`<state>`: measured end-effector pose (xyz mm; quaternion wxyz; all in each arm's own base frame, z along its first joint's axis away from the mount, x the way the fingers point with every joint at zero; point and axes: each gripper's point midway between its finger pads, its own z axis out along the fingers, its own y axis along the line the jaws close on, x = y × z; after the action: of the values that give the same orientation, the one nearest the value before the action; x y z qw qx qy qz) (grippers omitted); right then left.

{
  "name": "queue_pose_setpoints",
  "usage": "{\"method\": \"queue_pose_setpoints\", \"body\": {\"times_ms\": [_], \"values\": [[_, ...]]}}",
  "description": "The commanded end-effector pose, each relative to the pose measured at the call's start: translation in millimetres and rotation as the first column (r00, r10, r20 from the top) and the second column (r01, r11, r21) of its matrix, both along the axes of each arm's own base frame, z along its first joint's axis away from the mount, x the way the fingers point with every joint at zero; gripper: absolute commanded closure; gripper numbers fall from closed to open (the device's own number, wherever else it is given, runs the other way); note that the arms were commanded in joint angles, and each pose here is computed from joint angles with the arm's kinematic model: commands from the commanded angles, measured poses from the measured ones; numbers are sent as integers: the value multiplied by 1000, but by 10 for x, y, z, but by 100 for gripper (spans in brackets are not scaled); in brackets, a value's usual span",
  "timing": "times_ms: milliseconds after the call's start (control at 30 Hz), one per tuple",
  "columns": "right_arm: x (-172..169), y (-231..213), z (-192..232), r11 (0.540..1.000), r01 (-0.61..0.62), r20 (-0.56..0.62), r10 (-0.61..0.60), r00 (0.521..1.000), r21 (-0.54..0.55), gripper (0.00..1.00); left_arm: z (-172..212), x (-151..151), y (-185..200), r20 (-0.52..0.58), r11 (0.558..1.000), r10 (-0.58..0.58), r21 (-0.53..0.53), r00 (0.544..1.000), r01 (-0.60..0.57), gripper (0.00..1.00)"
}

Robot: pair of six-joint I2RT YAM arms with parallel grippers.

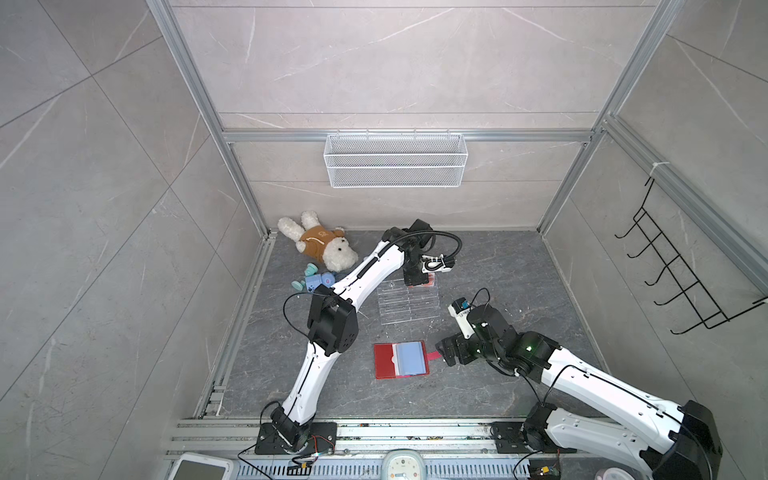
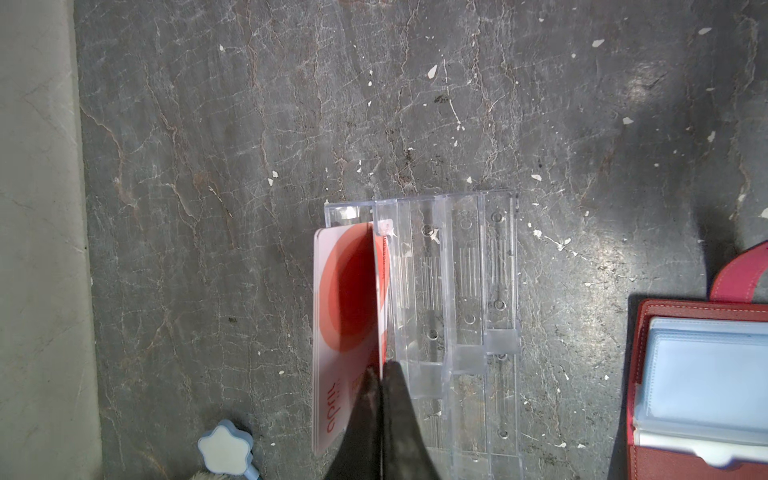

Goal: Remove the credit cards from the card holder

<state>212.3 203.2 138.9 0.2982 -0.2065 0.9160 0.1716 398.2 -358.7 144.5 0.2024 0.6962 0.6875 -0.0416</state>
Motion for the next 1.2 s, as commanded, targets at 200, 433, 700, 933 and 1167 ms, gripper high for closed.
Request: {"method": "queue_pose_setpoints", "body": {"times_ms": [200,433,700,933,1167], "values": [[22,-37,46,1000,15,12,-15,1000,-9,0,247,29,10,39,999,22,-29,999,-21,100],[22,-33,46,1000,14,12,-14,1000,-7,0,367,87,23,76,999,41,-39,996,-38,100],[20,-35,52,1000,13,14,-13,1000,-6,0,354,95,12,76,999,40,-32,996,-37,100],[27,-19,44,1000,8,12,-8,1000,-7,0,248,100,33,65,999,36,-2,997,-36,100],[44,9,48,1000,3,10,-3,1000,-5,0,202,126,35,73,1000,25,14,997,-26,100]]}}
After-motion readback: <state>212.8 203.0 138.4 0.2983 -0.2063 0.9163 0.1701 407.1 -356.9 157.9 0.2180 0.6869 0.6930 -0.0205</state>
